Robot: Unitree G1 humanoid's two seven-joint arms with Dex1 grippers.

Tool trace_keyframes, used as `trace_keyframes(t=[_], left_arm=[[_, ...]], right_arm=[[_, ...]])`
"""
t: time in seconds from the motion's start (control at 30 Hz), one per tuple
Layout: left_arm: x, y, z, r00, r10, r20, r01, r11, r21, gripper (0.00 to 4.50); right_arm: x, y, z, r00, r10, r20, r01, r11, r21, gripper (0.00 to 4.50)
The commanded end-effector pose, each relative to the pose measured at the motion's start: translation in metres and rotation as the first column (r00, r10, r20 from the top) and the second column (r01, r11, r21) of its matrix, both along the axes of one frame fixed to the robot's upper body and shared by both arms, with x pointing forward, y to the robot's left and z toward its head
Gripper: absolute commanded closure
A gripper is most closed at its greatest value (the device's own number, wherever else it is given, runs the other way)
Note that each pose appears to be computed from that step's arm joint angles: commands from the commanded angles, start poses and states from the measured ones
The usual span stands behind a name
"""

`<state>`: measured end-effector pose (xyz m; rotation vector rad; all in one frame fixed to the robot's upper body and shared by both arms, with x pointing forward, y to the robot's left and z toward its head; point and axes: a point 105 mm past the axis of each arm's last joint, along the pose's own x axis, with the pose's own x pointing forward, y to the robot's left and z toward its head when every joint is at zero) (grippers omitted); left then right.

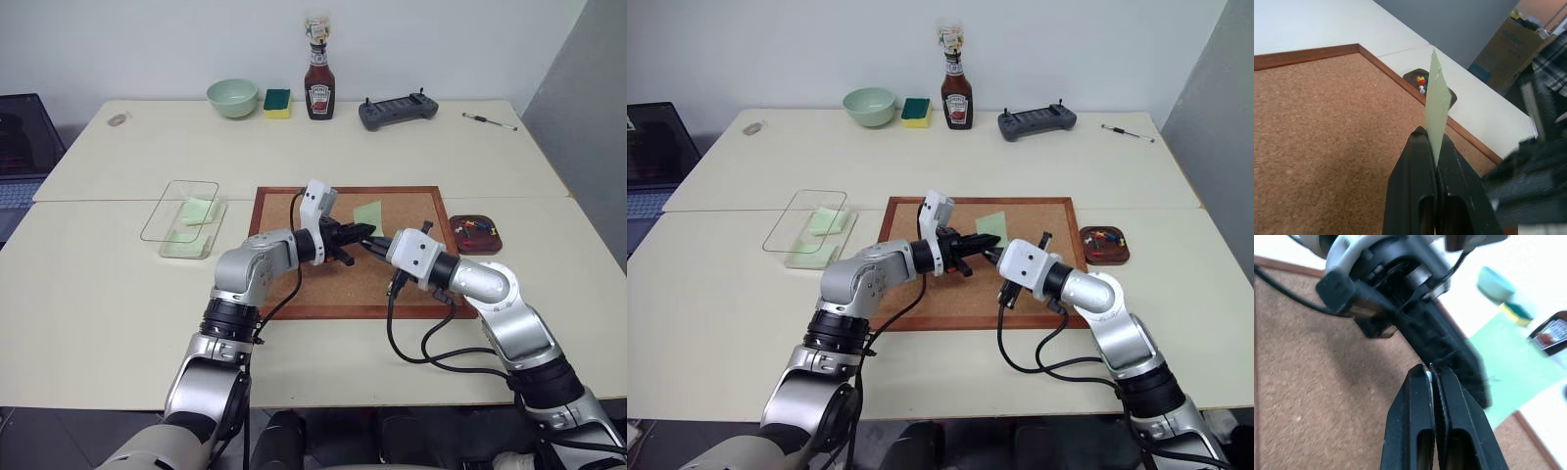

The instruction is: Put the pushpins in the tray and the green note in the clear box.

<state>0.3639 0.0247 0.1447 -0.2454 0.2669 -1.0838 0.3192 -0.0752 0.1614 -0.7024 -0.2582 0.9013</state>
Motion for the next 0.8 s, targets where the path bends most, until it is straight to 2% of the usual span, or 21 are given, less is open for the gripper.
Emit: trace_keyframes(t=[0.03,0.33,0.5,0.67,0.8], left_arm=[[0.003,0.003,0.004,1.0,0.029,0.009,-0.029,0.999,-0.021,4.49],[0.009,0.006,0.004,0.997,0.07,0.019,-0.069,0.997,-0.025,4.49],[0.009,0.008,0.014,0.994,0.086,0.072,-0.084,0.996,-0.035,4.49],[-0.003,0.009,0.022,0.978,0.049,0.203,-0.058,0.998,0.035,4.49],[-0.013,0.009,0.023,0.968,0.035,0.247,-0.049,0.997,0.051,4.49]], right_arm=[[-0.004,-0.005,0.025,0.996,-0.006,0.09,0.0,0.998,0.068,4.5],[-0.003,-0.014,0.027,0.998,-0.051,0.047,0.043,0.985,0.165,4.5],[0.007,-0.041,0.034,0.984,-0.178,0.016,0.17,0.962,0.214,4.5],[0.02,-0.092,0.024,0.918,-0.394,-0.04,0.395,0.902,0.173,4.5],[0.026,-0.134,0.008,0.839,-0.544,-0.011,0.544,0.839,0.022,4.5]])
